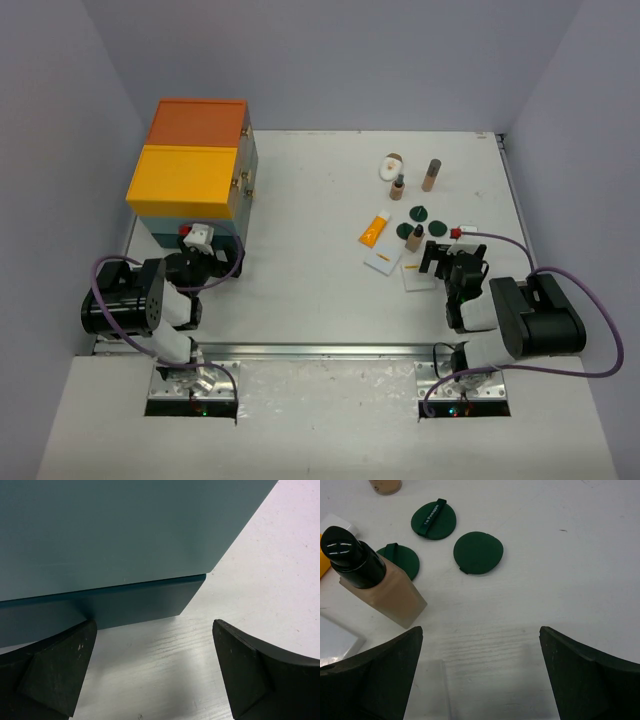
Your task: Organize the makeup
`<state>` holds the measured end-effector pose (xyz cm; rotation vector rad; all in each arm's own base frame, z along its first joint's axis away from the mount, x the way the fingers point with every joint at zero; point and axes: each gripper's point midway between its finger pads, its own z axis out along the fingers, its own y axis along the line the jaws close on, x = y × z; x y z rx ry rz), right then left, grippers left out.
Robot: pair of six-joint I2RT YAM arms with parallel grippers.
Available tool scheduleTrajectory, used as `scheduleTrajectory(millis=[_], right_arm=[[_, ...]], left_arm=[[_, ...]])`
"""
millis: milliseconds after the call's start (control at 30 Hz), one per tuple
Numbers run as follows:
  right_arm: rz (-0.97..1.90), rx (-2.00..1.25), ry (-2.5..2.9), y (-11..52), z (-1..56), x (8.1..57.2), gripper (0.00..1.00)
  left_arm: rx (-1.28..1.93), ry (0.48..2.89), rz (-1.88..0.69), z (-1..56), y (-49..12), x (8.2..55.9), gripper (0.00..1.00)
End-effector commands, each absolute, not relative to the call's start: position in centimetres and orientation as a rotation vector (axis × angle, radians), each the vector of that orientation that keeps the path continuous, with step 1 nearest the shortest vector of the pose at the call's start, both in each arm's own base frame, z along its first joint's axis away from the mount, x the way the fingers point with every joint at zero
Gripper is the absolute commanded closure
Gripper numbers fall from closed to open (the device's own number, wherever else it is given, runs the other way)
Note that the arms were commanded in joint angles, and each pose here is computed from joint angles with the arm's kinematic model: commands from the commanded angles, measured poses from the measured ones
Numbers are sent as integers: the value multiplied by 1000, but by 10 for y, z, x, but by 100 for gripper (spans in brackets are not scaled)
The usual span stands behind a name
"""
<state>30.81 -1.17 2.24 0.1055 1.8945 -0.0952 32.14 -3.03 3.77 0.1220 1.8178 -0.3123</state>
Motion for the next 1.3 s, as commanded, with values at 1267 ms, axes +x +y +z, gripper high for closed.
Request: scheduleTrajectory(millis=[1267], right_arm=[[1008,-253,1721,209,336,336,22]], left_arm=[[462,1609,0,395,-21,303,0]])
